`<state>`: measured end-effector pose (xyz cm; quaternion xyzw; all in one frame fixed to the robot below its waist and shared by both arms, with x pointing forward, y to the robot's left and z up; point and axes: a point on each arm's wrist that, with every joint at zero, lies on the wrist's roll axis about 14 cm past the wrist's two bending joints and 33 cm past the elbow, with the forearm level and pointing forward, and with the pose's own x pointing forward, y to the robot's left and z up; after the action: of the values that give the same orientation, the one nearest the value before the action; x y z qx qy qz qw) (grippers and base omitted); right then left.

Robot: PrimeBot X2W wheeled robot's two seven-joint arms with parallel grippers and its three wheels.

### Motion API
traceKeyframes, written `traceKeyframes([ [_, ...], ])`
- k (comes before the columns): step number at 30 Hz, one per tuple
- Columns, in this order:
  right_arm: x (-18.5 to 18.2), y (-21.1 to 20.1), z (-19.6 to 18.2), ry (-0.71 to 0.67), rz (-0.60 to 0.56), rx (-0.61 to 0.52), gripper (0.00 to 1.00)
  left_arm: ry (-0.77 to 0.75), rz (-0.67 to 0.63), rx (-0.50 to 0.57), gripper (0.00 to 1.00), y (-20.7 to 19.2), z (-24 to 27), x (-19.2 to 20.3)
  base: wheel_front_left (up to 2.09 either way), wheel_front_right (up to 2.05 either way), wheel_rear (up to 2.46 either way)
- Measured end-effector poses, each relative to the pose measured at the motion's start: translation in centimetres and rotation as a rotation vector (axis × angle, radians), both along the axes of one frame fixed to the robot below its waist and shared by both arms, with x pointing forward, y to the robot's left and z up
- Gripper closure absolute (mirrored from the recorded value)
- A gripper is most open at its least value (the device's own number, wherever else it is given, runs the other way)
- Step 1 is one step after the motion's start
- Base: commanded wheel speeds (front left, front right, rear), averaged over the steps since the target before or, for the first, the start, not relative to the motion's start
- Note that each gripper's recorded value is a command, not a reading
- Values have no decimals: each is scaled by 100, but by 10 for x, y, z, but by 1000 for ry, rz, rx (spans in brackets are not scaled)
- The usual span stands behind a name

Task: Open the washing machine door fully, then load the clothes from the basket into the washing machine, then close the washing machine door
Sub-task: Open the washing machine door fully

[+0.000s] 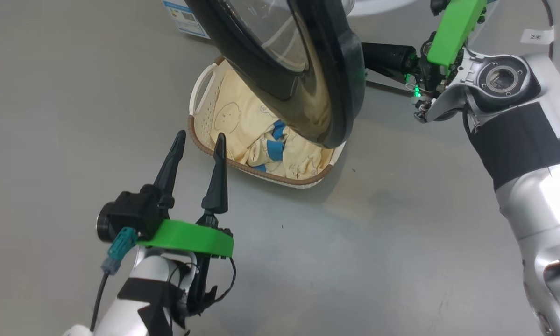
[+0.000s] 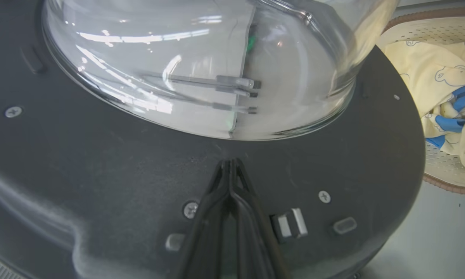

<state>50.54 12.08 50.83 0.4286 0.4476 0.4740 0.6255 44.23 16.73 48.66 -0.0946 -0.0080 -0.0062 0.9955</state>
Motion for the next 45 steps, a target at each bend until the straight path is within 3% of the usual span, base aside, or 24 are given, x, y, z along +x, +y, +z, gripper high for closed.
traceKeyframes([
  [30, -54, 32, 4, 27, 165, 43, 100, -10, 9, 1, 0, 2, 5, -2, 0, 0, 0],
  [36, -50, 24, 13, 9, 81, 67, 100, -13, 18, -2, 0, 3, 7, -10, 0, 0, 0],
  [45, -39, -42, 8, -266, -191, -74, 100, -32, 20, 7, 0, 2, 15, -25, 0, 0, 0],
])
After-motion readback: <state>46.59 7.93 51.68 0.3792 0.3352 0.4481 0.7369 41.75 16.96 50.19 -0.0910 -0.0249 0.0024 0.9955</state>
